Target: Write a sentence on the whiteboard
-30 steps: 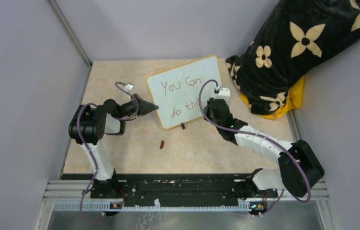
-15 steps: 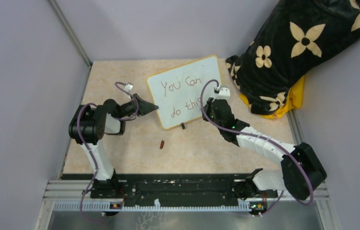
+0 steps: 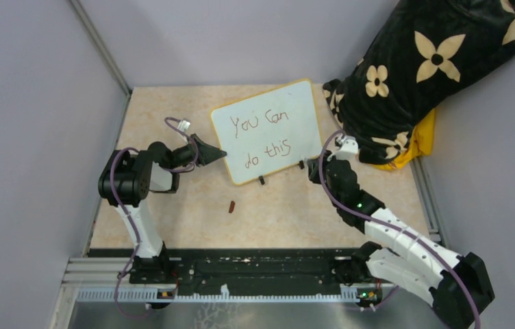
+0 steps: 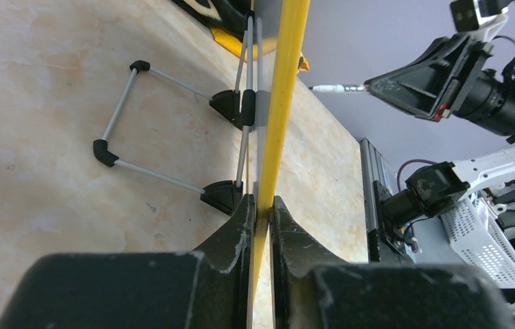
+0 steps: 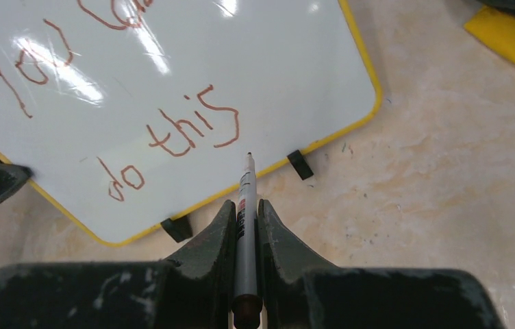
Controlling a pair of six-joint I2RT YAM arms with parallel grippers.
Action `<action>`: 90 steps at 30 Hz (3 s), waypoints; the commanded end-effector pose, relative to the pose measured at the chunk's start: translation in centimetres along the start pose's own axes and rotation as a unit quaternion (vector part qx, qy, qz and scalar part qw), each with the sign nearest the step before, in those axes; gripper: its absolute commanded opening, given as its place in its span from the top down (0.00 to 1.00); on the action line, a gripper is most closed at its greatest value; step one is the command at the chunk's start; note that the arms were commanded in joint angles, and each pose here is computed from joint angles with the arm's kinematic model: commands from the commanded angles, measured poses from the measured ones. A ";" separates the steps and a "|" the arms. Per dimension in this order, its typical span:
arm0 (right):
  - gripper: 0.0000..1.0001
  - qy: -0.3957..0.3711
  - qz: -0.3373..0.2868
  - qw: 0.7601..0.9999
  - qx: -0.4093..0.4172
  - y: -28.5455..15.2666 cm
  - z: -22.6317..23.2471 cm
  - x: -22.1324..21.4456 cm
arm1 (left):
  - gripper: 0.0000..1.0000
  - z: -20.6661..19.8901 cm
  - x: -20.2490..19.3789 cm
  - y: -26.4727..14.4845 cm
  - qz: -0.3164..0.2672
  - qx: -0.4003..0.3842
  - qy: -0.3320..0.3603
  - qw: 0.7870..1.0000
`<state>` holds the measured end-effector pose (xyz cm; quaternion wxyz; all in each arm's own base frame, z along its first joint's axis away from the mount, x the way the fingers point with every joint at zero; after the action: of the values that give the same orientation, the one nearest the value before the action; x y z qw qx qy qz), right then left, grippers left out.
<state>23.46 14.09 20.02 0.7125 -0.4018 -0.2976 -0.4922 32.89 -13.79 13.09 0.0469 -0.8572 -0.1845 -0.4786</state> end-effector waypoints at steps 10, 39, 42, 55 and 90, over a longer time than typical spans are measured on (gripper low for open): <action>1.00 0.162 -0.066 0.985 -0.004 2.4 -1.0 1.5 | 1.00 -1.1 0.3 0.1 -0.008 -0.030 0.060 0.998; 1.00 0.177 -0.039 0.983 -0.012 6.6 -0.2 1.3 | 1.00 -1.0 0.3 0.2 -0.007 -0.031 0.060 0.998; 1.00 0.176 -0.038 0.984 -0.015 6.7 -0.3 1.2 | 1.00 -1.1 0.3 0.2 -0.007 -0.032 0.060 0.998; 1.00 0.176 -0.027 0.984 -0.021 7.4 -0.7 0.6 | 1.00 -1.1 0.4 0.2 -0.007 -0.032 0.061 0.998; 1.00 0.174 -0.034 0.984 0.015 1.5 -0.1 3.3 | 0.87 -1.3 0.6 0.1 -0.011 -0.028 0.063 0.998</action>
<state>26.81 12.96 20.57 0.7357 -0.3082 -0.1768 -0.5767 32.80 -13.88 13.16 0.0464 -0.8554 -0.1826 -0.4824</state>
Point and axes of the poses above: each gripper's point midway between its finger pads, its own y axis out along the fingers, its own z axis along the line the jaws close on, x = y × z, the point moved 6 cm from there along -y, back along the fingers, and after that the axes turned 7 degrees about y, right-handed, at the moved point
